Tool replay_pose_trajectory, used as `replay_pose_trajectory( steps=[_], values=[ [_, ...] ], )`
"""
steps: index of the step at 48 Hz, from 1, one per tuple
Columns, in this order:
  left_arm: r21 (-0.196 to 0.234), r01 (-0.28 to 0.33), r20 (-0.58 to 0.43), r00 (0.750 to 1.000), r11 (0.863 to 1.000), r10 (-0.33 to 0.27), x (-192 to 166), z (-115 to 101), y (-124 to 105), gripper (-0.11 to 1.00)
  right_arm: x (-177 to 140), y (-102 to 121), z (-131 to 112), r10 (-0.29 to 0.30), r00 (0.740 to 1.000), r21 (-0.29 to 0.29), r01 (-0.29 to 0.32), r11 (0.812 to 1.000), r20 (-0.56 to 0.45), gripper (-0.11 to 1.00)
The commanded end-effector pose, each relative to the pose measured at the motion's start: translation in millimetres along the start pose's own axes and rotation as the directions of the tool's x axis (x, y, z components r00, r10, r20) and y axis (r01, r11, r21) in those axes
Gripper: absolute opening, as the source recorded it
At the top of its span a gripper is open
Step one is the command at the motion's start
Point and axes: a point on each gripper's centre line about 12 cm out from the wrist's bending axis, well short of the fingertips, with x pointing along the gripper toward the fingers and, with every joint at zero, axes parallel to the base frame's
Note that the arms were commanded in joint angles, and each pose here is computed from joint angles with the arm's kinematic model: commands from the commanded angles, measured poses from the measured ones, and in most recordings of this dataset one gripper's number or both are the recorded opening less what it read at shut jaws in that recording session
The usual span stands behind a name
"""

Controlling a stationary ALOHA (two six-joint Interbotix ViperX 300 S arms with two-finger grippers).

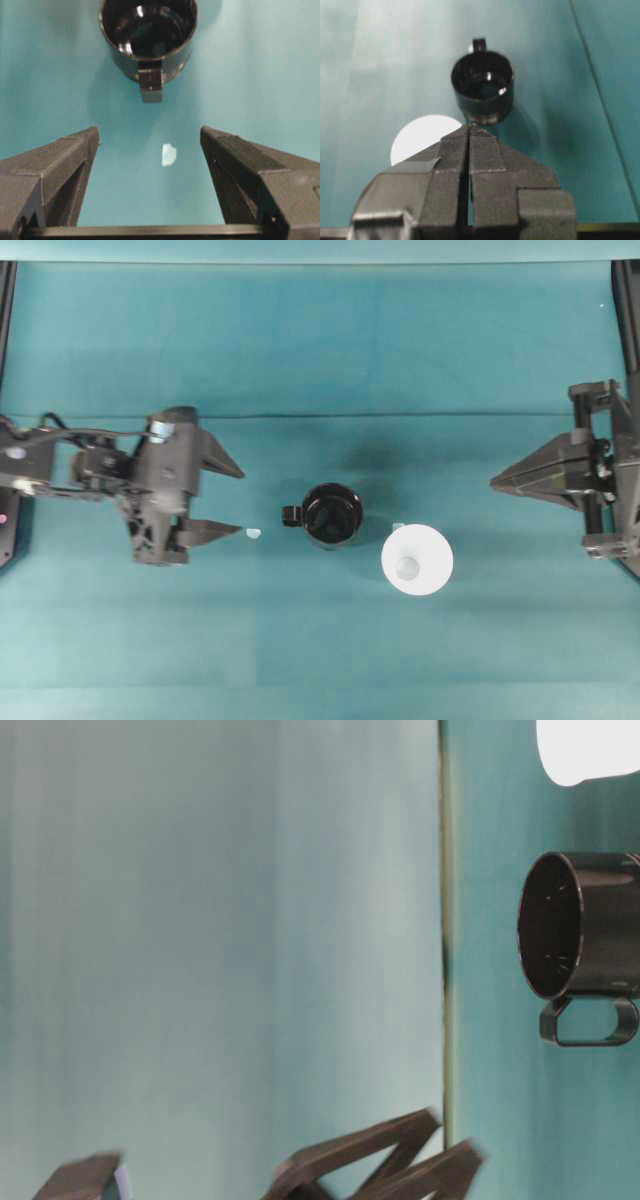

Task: Put the paper cup into the moved cup holder.
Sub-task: 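Move the open right gripper over the white paper cup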

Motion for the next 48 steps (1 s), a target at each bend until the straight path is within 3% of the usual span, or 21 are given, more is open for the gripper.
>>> replay_pose_trajectory(
  steps=[1,9,13,23,29,35,40,44,48],
  values=[
    [-0.002,-0.001,0.035,0.999,1.000,0.001,-10,5,0,0.84,4,1,12,-0.001,1.000,0.014,0.001,1.000,0.000,0.01],
    [-0.007,-0.002,0.046,0.999,1.000,0.002,-19,1,0,0.84,21,3,21,-0.005,0.998,0.046,0.008,0.999,-0.069,0.01],
    [-0.007,-0.002,0.049,0.999,1.000,0.002,-22,0,0,0.84,33,4,25,-0.011,0.990,0.089,0.024,0.996,-0.143,0.01],
    [-0.008,-0.002,0.052,0.999,1.000,0.002,-25,-3,-1,0.84,60,5,22,-0.030,0.942,0.224,0.110,0.968,-0.336,0.03],
    [-0.008,-0.002,0.052,0.999,1.000,0.002,-25,-3,-1,0.84,72,7,23,-0.033,0.915,0.267,0.151,0.952,-0.403,0.11],
    [-0.008,-0.002,0.051,0.999,1.000,0.002,-25,-3,-1,0.84,79,11,24,-0.028,0.901,0.264,0.156,0.952,-0.433,0.35],
    [-0.008,-0.003,0.049,0.999,1.000,0.004,-25,-3,0,0.84,83,15,22,-0.026,0.882,0.252,0.162,0.954,-0.470,0.65],
    [-0.005,-0.002,0.044,0.999,1.000,0.002,-25,-4,-1,0.84,86,20,17,-0.023,0.855,0.224,0.162,0.961,-0.518,0.86],
    [-0.006,-0.003,0.037,0.999,1.000,0.003,-25,-5,0,0.84,89,23,11,-0.026,0.827,0.208,0.171,0.963,-0.562,0.98]
  ],
)
